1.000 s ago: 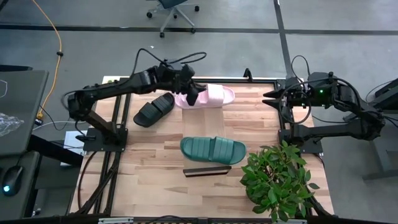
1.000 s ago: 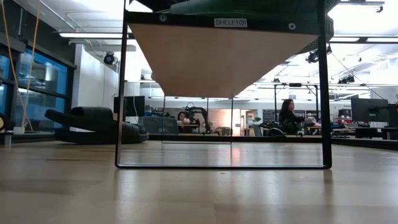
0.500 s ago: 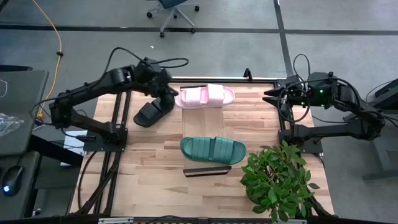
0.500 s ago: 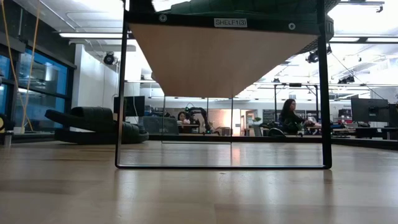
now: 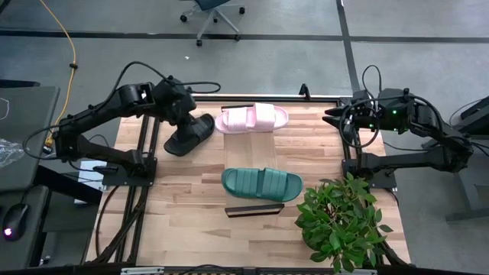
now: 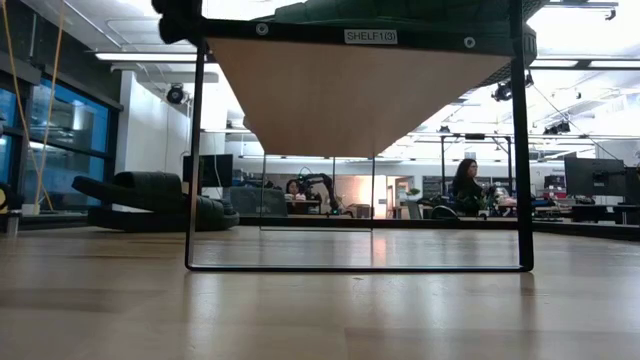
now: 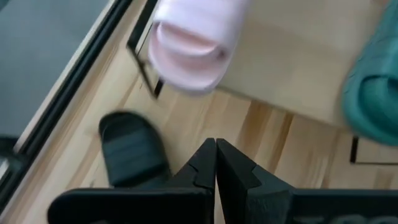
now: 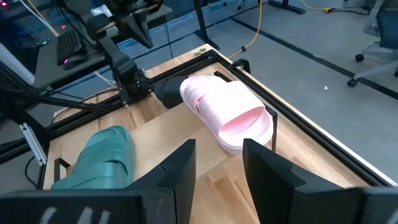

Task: Pick and place slippers onto the shelf
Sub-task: Put the black pair of slippers on the shelf

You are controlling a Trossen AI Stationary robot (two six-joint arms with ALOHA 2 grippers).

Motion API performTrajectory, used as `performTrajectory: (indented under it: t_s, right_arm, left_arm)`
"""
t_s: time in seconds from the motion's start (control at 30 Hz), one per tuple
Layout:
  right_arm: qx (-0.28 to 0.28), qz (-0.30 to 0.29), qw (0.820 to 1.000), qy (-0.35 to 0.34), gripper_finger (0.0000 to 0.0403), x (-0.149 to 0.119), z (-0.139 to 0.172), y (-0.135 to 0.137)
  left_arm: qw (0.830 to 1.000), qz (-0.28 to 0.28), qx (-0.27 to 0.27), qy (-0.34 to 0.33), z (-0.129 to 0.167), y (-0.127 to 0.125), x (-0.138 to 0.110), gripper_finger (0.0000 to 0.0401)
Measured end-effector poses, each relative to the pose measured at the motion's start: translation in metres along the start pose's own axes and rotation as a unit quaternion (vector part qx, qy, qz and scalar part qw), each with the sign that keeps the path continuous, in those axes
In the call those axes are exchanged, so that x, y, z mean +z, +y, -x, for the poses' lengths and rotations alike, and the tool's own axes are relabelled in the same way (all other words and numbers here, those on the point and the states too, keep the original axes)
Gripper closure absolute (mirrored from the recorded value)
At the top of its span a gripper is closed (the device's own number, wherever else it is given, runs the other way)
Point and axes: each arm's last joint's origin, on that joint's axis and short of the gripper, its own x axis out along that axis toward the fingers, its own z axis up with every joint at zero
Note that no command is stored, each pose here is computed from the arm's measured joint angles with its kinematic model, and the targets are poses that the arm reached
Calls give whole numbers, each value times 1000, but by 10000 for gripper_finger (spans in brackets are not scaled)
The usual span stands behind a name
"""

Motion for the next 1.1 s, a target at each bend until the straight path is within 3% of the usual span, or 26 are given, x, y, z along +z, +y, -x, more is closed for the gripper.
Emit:
performTrajectory:
  t_s: [0.4, 0.73, 1.1]
  right_arm:
    - [-16, -12, 1000, 5, 279, 1, -7, 0]
    - [0, 20, 999, 33, 279, 1, -20, 3]
    - [23, 53, 998, 36, 279, 1, -19, 4]
  left_arm:
    - [987, 76, 56, 129, 6, 19, -26, 401]
    - [982, 129, 83, 112, 16, 2, -44, 401]
    - [975, 189, 107, 42, 15, -42, -61, 401]
